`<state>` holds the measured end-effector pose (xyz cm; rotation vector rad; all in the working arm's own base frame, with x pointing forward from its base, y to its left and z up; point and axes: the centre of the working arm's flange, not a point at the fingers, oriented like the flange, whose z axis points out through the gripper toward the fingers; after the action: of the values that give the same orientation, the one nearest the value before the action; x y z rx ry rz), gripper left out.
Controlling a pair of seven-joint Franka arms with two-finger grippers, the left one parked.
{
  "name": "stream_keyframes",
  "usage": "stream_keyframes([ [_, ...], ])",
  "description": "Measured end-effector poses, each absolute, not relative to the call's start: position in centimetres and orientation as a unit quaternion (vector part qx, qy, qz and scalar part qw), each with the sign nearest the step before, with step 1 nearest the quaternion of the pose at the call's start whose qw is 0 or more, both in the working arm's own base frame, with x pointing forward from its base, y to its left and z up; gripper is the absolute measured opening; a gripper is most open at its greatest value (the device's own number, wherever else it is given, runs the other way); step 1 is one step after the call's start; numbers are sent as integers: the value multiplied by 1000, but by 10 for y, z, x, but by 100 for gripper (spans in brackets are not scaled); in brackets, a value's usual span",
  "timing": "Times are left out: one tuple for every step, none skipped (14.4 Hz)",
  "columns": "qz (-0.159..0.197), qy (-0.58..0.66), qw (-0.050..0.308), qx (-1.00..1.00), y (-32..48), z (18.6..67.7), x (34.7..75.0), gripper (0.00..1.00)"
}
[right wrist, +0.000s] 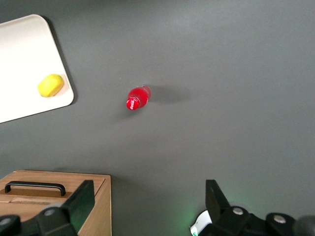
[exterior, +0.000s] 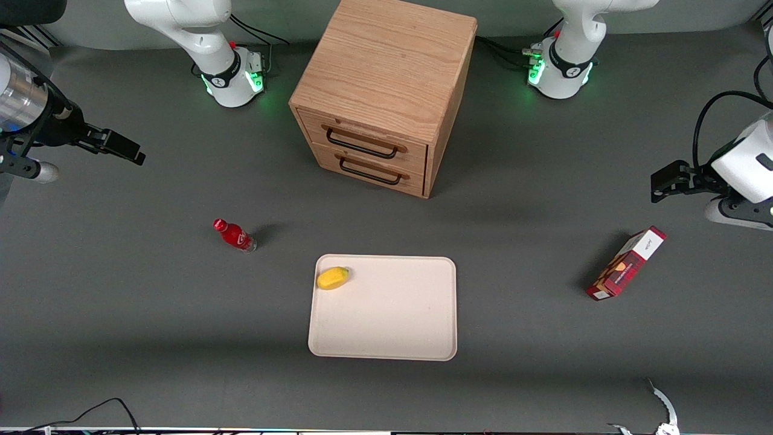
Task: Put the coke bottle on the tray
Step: 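Move the right gripper down to the red Coca-Cola bottle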
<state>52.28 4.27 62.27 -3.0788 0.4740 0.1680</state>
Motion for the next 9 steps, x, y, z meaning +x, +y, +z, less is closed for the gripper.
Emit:
stream_keyframes([
  [55,152,11,-987,43,624,525,100],
  [58,152,11,-987,43,624,525,100],
  [59,151,11,-987,43,624,525,100],
  [60,151,10,-987,43,625,525,100],
  [65,150,9,-987,44,624,524,100],
  [70,147,8,-987,47,623,523,100],
  [76,141,6,-987,53,619,523,100],
  [84,135,4,-987,60,611,523,100],
  [88,127,2,-988,69,598,524,100],
])
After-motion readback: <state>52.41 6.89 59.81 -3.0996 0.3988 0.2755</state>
